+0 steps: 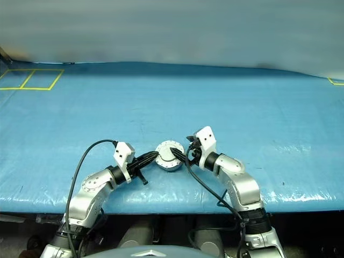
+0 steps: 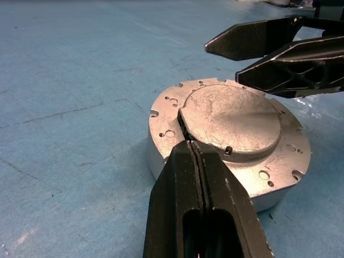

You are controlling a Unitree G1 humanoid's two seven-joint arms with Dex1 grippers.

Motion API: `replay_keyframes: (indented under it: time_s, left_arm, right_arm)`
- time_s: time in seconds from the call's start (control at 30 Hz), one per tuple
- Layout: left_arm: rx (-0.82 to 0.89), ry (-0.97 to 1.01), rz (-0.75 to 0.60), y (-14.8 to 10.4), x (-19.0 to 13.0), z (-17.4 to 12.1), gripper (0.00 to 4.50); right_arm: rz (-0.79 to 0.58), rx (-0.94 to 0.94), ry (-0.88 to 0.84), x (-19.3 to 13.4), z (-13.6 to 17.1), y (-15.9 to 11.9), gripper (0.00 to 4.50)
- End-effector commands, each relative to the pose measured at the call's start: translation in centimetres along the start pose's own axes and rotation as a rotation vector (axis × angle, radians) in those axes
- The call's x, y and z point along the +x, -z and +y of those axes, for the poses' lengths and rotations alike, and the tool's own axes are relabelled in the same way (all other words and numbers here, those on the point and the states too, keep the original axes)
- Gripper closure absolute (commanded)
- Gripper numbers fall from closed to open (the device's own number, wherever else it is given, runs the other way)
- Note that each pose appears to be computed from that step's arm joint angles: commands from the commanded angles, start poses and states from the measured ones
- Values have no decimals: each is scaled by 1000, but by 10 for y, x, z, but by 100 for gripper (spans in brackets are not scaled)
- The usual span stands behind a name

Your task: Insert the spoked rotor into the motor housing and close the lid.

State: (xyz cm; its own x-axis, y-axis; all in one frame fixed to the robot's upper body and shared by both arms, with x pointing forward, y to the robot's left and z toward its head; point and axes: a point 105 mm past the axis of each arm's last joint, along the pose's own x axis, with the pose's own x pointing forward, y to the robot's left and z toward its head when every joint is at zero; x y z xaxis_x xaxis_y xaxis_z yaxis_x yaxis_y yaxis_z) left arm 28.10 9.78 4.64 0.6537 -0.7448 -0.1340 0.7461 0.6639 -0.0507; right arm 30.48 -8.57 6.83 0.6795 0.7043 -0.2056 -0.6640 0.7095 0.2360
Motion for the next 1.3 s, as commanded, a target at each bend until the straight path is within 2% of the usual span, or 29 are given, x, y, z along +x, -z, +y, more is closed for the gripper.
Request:
replay_keyframes:
  time_s: [0.03,0.13,0.3,0.47,0.67,0.77,0.93,1.07,1.3]
  left_arm:
    - [-11,40,21,7,3,-11,450]
    - [-8,39,19,7,3,-11,450]
    - [-4,35,17,6,2,-10,450]
    - [0,35,18,7,1,-11,450]
    - [1,36,22,8,0,-12,450]
    - [3,37,24,8,0,-12,450]
    - [10,44,24,7,1,-12,450]
    - [11,48,25,7,1,-13,450]
    - [10,44,22,7,1,-13,450]
  right_arm:
    - [-84,275,-38,-7,2,-7,6]
    - [-91,479,-105,-9,12,1,6]
    - [-41,692,-151,-12,23,20,6]
    - [14,795,-139,-12,27,38,6]
    - [4,889,-114,-12,22,49,6]
    - [-12,913,-119,-11,21,48,67]
    - [-1,922,-103,-10,19,52,232]
    - [-6,928,-93,-10,16,53,323]
    - [16,913,-63,-8,13,57,328]
